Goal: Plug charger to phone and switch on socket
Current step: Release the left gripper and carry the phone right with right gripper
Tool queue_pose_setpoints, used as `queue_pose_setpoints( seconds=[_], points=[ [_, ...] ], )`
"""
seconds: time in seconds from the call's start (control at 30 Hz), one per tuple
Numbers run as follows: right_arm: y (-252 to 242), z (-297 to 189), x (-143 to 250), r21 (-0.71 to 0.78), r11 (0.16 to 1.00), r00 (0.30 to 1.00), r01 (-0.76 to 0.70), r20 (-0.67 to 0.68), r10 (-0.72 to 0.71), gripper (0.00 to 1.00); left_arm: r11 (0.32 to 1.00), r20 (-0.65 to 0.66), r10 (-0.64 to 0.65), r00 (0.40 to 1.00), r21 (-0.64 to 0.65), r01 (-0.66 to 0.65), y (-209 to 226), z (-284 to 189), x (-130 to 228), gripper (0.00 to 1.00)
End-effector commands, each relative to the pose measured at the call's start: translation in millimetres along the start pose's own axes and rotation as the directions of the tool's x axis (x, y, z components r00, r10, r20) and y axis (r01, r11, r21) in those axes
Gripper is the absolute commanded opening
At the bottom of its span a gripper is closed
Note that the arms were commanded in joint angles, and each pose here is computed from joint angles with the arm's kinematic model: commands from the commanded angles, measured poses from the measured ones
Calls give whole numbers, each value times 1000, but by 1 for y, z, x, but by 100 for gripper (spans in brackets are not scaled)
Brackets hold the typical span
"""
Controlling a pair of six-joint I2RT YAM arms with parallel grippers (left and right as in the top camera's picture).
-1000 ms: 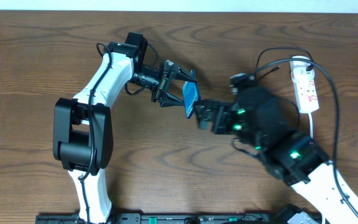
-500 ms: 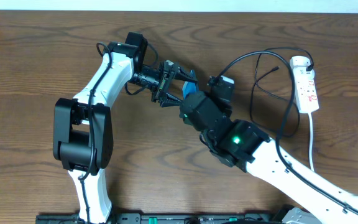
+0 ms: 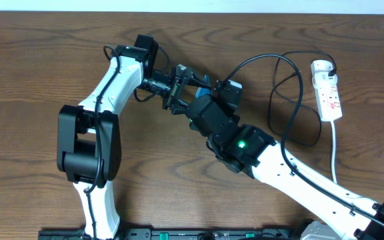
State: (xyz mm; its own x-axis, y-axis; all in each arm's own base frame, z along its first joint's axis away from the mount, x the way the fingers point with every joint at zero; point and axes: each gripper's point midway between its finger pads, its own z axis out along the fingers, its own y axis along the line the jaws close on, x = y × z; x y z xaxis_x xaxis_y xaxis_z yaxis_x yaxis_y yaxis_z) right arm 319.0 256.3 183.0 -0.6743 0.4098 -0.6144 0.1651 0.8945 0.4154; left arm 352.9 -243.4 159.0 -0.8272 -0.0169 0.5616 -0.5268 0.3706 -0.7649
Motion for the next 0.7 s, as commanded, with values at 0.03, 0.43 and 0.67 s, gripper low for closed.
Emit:
queue_pose_setpoints(
  seconds=[0.03, 0.43, 0.67],
  points=[
    [8, -3, 0, -20, 1000, 1000, 0, -3, 0, 14, 998, -21, 43, 999, 41, -42, -14, -4, 14, 70],
    [2, -22, -33, -46, 998, 997, -51, 59, 54, 1, 997, 11, 24, 1000, 75, -25, -17, -22, 6, 99],
    [-20, -50, -72, -131, 978, 986, -165, 4, 167, 1, 975, 192, 153, 969, 133, -181, -44, -93, 12, 100]
  ],
)
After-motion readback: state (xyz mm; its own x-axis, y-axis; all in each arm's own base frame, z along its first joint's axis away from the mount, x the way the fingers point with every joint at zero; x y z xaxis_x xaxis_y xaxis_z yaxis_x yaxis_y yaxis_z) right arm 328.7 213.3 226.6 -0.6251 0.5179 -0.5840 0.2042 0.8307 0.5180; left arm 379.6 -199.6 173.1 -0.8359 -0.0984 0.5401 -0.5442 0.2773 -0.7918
